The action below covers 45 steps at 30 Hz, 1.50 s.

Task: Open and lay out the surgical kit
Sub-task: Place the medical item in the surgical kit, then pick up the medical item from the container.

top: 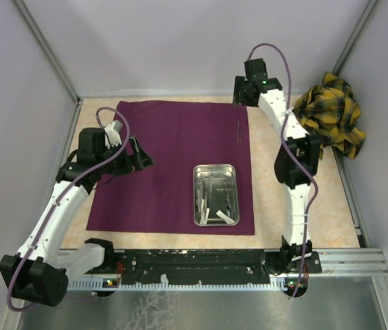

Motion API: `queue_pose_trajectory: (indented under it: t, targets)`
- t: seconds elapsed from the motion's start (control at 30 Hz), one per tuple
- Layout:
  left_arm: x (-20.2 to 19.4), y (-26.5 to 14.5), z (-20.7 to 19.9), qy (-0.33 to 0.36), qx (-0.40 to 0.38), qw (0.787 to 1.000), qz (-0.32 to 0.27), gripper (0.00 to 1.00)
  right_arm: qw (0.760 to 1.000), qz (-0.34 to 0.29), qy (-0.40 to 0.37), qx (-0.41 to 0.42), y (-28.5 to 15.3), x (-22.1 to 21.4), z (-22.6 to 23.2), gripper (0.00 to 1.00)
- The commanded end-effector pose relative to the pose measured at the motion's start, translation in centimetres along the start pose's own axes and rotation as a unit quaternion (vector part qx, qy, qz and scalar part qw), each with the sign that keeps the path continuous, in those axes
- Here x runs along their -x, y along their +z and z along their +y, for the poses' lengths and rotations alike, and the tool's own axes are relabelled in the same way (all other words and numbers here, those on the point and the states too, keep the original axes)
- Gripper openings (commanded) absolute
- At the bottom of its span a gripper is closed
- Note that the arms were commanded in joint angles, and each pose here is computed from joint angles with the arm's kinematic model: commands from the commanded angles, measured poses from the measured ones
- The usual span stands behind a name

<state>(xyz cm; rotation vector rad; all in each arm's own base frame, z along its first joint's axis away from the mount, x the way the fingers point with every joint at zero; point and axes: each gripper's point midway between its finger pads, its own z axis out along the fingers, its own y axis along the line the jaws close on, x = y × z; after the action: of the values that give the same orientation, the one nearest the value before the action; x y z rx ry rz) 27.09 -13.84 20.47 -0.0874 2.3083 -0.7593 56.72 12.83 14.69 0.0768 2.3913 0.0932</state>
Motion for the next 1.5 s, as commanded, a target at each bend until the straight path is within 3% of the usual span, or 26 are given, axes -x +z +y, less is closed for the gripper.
queue_pose_trajectory:
  t: [0.0, 0.37, 0.77, 1.1, 1.47]
  targets:
    - [1.1, -1.5, -1.0, 0.016, -0.002, 1.0, -0.017, 1.0, 0.995, -0.09, 0.017, 0.035, -10.3, 4.9, 0.6, 0.64]
    - [1.1, -3.6, -2.0, 0.01, -0.01, 0.999, -0.029, 1.0, 0.993, -0.073, 0.004, 0.094, -21.1, -4.0, 2.2, 0.64]
    - [-1.6, -4.9, -2.6, -0.028, -0.036, 0.999, -0.013, 1.0, 0.973, 0.023, 0.015, 0.228, -28.1, -19.4, 5.5, 0.62]
    - [-2.5, -4.3, -2.8, -0.036, -0.055, 0.998, -0.001, 1.0, 0.952, 0.109, 0.033, 0.285, -26.3, -27.2, 7.5, 0.55]
    - [-2.4, -2.4, -2.6, -0.02, -0.073, 0.997, 0.011, 1.0, 0.953, 0.129, 0.044, 0.272, -21.7, -25.9, 10.4, 0.45]
